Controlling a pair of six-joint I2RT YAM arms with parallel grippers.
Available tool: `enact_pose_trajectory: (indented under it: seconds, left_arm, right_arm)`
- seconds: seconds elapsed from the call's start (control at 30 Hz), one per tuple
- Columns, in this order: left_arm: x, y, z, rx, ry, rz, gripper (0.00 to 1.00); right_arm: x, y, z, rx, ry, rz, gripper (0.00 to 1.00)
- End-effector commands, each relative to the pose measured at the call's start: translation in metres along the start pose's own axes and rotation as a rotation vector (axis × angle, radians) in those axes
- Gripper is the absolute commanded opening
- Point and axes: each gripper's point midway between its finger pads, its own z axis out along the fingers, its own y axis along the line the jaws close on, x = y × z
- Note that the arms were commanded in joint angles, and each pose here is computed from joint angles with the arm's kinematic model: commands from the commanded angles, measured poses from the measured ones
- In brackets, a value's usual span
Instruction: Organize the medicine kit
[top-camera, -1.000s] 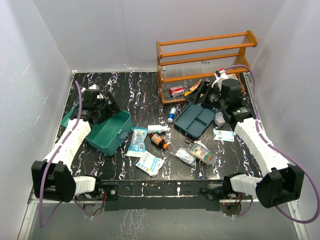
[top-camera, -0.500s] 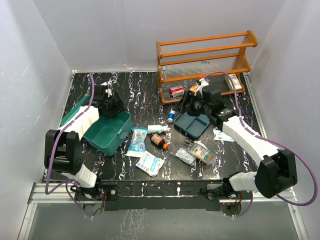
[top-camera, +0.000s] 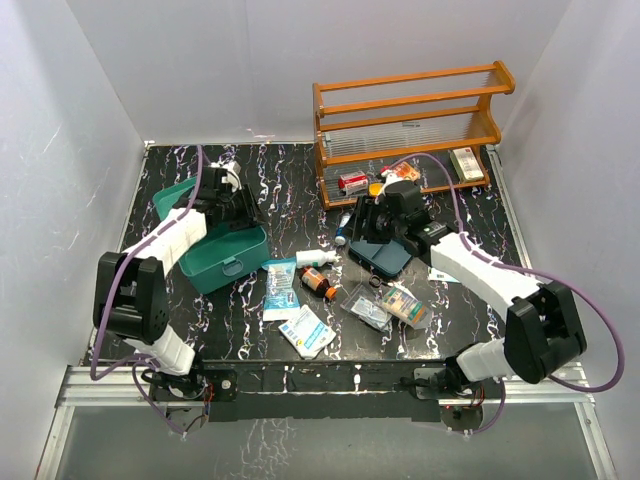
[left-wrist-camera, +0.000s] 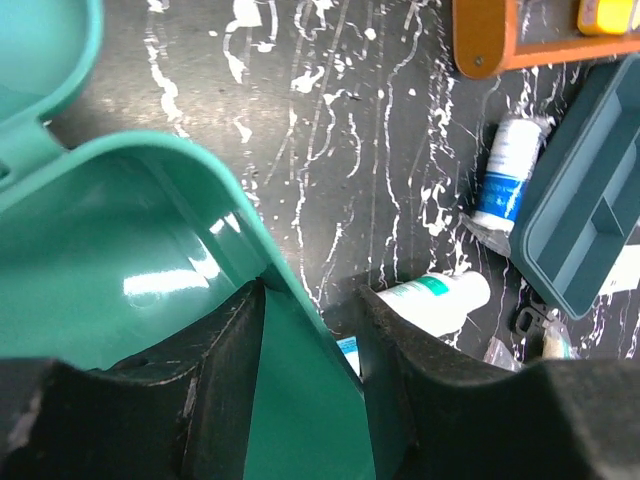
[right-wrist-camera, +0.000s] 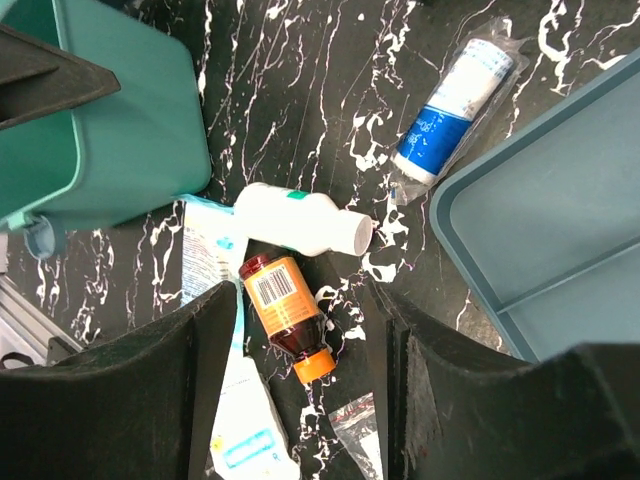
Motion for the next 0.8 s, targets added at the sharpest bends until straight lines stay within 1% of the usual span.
enact_pose_trajectory:
  seconds: [0.0,0.13,0.23,0.4,0.47,0.63,0.77]
  left_arm:
    - [-0.007,-0.028,0.002,0.104,0.000,0.102,0.38]
    - [-0.009,-0.037,0.008,0.143,0.008,0.125,0.38]
    - [-0.014,-0.037,0.010,0.131,-0.002,0.120,0.40]
    - [-0.021,-0.031,0.003,0.069,-0.027,0.109,0.50]
    - [-0.022,-0.028,-0.002,0.043,-0.032,0.111,0.55]
    - [-0.026,-0.028,-0.023,0.014,-0.046,0.141,0.59]
    - [-0.030,-0.038,-0.042,0.035,-0.075,0.163,0.61]
  right_arm:
    - [0.004,0.004,0.015,-0.002,-0.018,-0.055,0.51]
    - [0.026,0.002,0.026,0.018,0.038,-0.100,0.51]
    - [0.042,0.002,0.033,0.026,0.081,-0.131,0.51]
    - [0.056,0.008,0.040,0.021,0.125,-0.136,0.52]
    - [0.062,0.014,0.042,-0.007,0.142,-0.149,0.54]
    - [0.087,0.025,0.047,-0.059,0.212,-0.279,0.61]
    - [0.112,0.023,0.047,-0.078,0.295,-0.382,0.62]
